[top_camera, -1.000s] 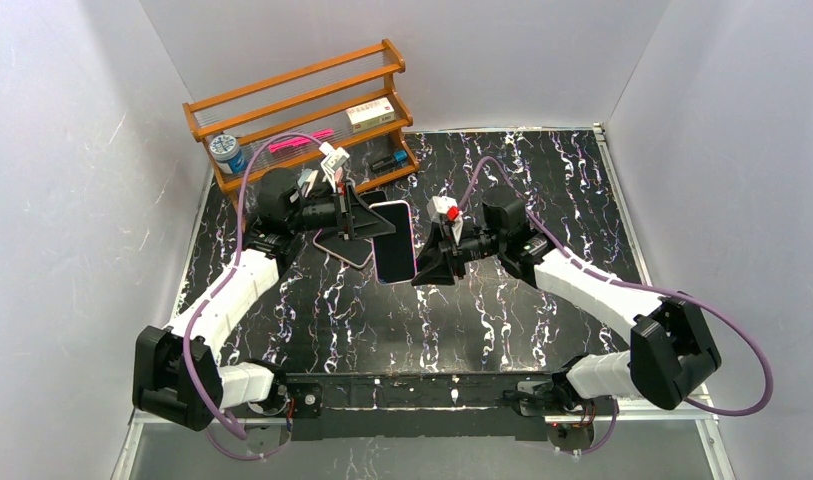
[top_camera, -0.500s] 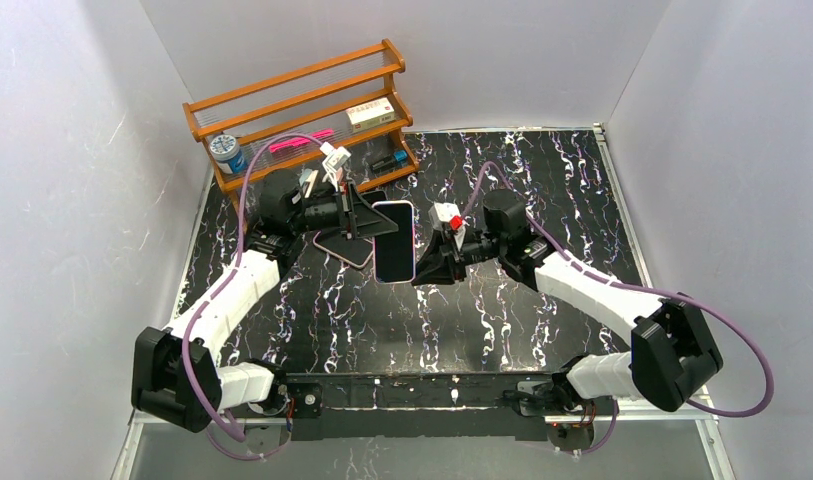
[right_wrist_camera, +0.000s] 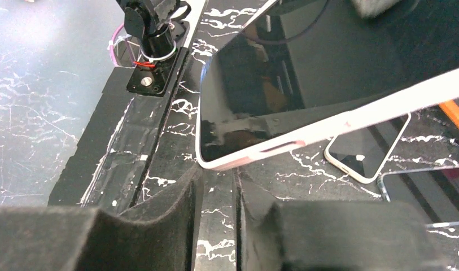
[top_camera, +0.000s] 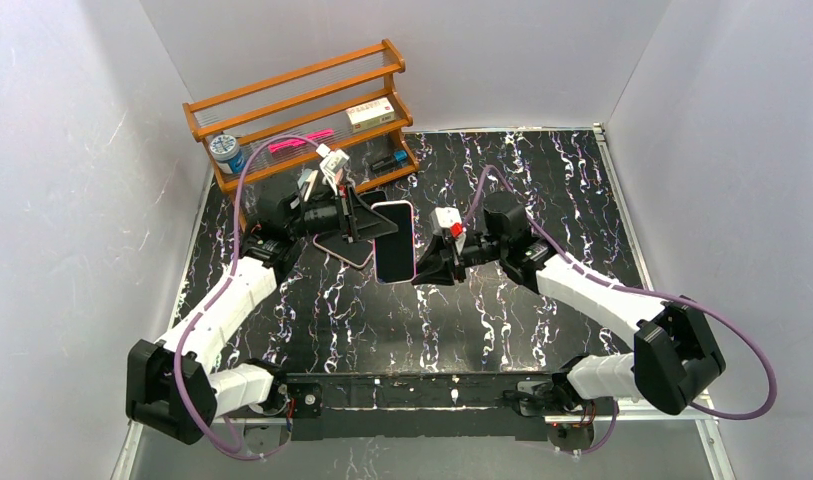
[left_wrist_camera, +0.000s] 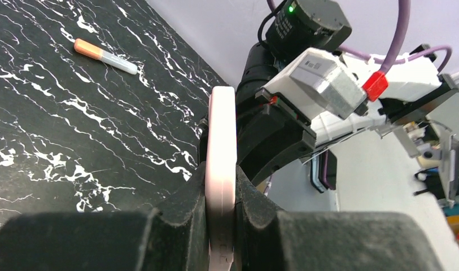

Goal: Take the phone out of the phone case
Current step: Remove the phone case from the phone.

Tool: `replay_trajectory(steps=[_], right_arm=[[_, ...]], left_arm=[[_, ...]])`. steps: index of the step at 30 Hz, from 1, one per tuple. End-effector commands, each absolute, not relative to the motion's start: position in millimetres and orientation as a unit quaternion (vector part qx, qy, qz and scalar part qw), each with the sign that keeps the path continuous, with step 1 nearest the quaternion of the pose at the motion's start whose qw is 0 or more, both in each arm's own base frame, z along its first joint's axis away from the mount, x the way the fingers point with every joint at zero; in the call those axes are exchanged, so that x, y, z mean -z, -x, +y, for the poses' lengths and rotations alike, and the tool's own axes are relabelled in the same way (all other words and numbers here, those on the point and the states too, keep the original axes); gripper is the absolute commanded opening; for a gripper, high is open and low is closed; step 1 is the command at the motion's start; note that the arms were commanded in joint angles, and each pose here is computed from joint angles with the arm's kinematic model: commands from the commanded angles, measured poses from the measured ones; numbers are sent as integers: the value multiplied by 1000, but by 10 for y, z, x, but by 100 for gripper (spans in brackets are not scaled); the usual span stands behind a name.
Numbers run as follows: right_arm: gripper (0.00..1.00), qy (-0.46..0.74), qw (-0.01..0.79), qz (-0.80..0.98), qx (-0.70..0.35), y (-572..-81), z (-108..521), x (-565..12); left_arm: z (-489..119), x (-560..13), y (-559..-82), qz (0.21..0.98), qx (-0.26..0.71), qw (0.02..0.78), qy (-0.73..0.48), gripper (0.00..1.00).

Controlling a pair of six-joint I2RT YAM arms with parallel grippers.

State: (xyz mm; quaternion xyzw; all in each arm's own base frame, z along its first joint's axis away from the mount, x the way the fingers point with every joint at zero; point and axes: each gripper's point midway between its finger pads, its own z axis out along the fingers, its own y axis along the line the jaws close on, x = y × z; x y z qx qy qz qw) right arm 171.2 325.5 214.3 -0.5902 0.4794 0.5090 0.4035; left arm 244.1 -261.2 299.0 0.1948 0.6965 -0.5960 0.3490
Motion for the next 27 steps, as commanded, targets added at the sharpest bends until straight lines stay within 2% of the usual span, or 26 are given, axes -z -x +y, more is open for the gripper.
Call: replay_trajectory(steps=[1, 6, 15, 19, 23, 27], right_arm=[[38, 585, 416, 462, -521, -1611, 3245, -2369], [44, 575, 407, 462, -539, -1577, 3261, -2425], [41, 568, 401, 469, -545, -1655, 3333, -2391], [33, 565, 400, 474, -544, -1691, 3352, -2363], [20, 573, 402, 470, -537, -1700, 3354, -2301], [12, 589, 400, 454, -535, -1654, 3328, -2246]], left_arm=[[-2597, -3232, -2347, 662, 579, 403, -255, 0], [-2600, -3230, -2325, 655, 581, 407, -261, 0], [-2670, -3293, -2265, 641, 589, 418, -261, 0], [-2683, -3302, -2249, 639, 590, 419, -260, 0], [-2679, -3343, -2249, 641, 593, 418, -251, 0], [-2684, -3257, -2383, 677, 579, 399, -218, 0]])
